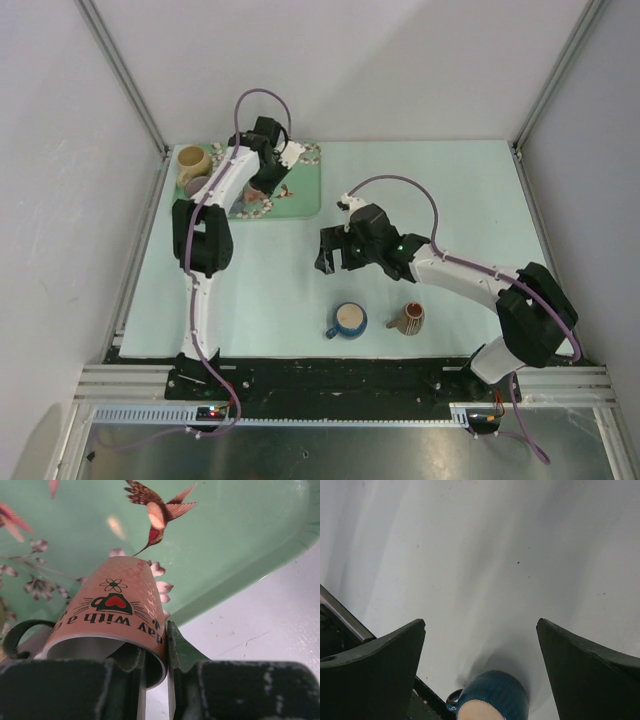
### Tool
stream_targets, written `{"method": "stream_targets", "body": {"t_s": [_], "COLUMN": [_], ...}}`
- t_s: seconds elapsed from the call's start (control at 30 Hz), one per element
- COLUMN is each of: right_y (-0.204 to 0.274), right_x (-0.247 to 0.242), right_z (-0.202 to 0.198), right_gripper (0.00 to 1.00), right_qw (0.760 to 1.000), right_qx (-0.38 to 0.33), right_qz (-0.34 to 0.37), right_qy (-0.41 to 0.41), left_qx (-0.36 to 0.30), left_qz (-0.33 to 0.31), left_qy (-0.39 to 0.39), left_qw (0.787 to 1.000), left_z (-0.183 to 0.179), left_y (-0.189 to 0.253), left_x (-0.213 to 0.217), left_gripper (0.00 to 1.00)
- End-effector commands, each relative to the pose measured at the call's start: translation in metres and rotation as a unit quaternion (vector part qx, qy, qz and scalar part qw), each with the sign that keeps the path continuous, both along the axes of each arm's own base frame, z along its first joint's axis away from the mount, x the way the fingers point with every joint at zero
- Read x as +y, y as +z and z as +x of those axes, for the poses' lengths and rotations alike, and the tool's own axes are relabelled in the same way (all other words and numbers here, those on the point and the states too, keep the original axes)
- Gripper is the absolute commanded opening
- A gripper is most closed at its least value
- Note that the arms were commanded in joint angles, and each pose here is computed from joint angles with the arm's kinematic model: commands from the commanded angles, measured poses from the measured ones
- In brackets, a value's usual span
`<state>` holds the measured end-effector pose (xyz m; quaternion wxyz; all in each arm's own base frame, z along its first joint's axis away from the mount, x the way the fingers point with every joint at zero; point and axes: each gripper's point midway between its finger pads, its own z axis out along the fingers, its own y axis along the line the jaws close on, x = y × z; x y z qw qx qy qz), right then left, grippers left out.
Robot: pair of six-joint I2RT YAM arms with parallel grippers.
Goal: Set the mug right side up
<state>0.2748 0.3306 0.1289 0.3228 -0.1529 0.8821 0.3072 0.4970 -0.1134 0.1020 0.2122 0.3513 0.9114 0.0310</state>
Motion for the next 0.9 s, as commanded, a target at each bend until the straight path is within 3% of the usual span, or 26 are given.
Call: {"method": "stream_targets", "body": {"t_s": [0.0,0.17,0.23,0.33,0.43,0.53,0.63,0.77,0.87], "right_y": [0.005,0.008,0.009,0.012,0.011,0.007,-0.006,-0.011,-0.017], "right_x": [-0.003,-0.011,-0.018,-0.02,-0.004,0.01,0.013,0.012,0.01], "right_z": [-0.007,-0.013,-0.018,-0.038,-0.078,-0.127,-0.172,-0.196,-0.195], "right_gripper": [0.99,0.99,0.99,0.99,0.99,0.99,0.99,0.98,0.96], "right_qw": [0.999,0.997,0.995,0.989,0.977,0.922,0.829,0.749,0.714], "right_qx": [-0.024,-0.041,-0.056,-0.08,-0.099,-0.158,-0.206,-0.21,-0.186], "right_qz": [-0.026,-0.057,-0.084,-0.123,-0.138,-0.168,-0.19,-0.203,-0.233], "right_qy": [0.002,-0.012,-0.018,0.008,0.13,0.31,0.483,0.594,0.633], "left_qx": [0.005,0.031,0.029,0.013,-0.02,-0.055,-0.078,-0.093,-0.098], "left_qz": [-0.013,-0.026,-0.029,-0.034,-0.044,-0.055,-0.066,-0.091,-0.108], "left_qy": [-0.031,-0.03,-0.027,-0.023,-0.02,-0.024,-0.031,-0.05,-0.068], "left_qw": [0.999,0.999,0.999,0.999,0.999,0.997,0.994,0.99,0.987], "left_z": [0.007,0.005,0.006,0.011,0.018,0.018,0.01,-0.015,-0.035], "left_y": [-0.003,-0.02,-0.019,-0.005,0.024,0.059,0.088,0.119,0.135], "left_x": [-0.007,-0.006,-0.004,-0.002,0.0,-0.001,-0.002,-0.006,-0.009], "left_gripper": [0.0,0.04,0.14,0.39,0.58,0.71,0.78,0.82,0.84]}}
